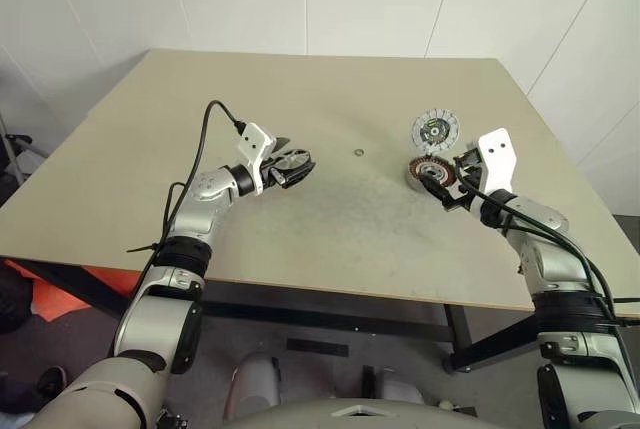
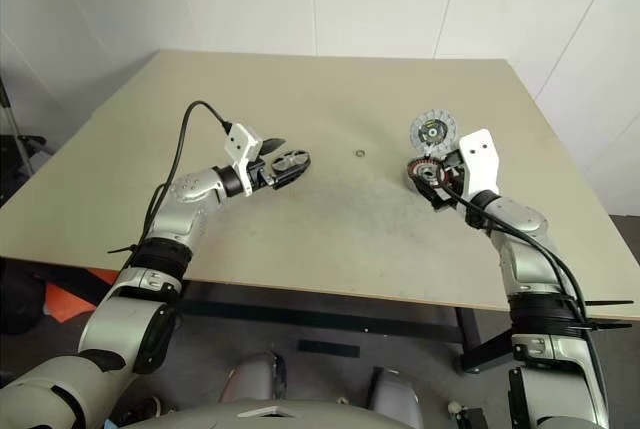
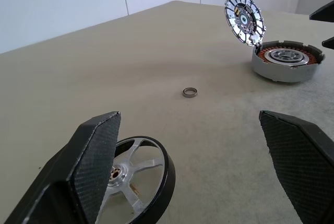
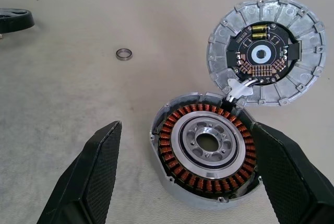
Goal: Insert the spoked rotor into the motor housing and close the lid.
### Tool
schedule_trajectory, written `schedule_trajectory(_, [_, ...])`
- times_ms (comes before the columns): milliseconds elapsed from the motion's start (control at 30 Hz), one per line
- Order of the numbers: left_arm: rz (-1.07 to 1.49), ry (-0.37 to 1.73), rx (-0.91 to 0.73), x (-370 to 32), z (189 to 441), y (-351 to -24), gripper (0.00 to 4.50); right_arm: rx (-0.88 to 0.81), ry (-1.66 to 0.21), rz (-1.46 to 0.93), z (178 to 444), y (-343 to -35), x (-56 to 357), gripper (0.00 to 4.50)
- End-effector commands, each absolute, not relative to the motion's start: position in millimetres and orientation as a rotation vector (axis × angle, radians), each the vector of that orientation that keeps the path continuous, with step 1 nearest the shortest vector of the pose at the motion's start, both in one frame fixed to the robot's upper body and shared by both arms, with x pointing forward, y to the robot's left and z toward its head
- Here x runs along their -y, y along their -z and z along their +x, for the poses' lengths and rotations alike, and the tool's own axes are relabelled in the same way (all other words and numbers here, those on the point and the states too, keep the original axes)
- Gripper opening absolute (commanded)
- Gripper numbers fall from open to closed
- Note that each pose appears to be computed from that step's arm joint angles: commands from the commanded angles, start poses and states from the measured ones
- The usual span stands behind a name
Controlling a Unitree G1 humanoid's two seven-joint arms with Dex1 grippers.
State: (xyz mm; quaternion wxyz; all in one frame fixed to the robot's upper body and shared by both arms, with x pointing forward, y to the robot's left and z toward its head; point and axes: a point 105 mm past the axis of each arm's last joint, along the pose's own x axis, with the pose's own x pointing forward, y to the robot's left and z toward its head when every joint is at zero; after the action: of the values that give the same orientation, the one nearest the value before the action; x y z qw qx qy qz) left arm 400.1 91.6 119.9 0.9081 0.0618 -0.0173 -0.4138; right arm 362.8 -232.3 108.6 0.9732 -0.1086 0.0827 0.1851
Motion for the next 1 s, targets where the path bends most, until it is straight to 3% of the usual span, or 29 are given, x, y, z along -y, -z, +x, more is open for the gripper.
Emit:
schedule_trajectory(33, [0.152, 0.856, 0.092, -91.1, 402.8, -136.6, 4.49, -0.108, -0.376, -0.234, 364.8, -123.7, 230.3, 4.50])
schedule_trajectory(433, [0.152, 0.853, 0.092, -87.8, 404.6, -135.4, 4.49, -0.105, -0.370, -0.253, 367.1, -126.2, 232.1, 4.50])
schedule_trajectory(767, [0.258, 0.896, 0.121, -64.9, 392.4, -129.3, 4.49, -0.194, -0.502, -0.570, 367.2, -125.0, 228.9, 4.50])
schedule_trajectory(1000, [0.257, 0.937, 0.129, -47.9, 385.2, -125.8, 4.49, -0.204, -0.505, -0.619, 388.6, -136.5, 232.8, 4.50])
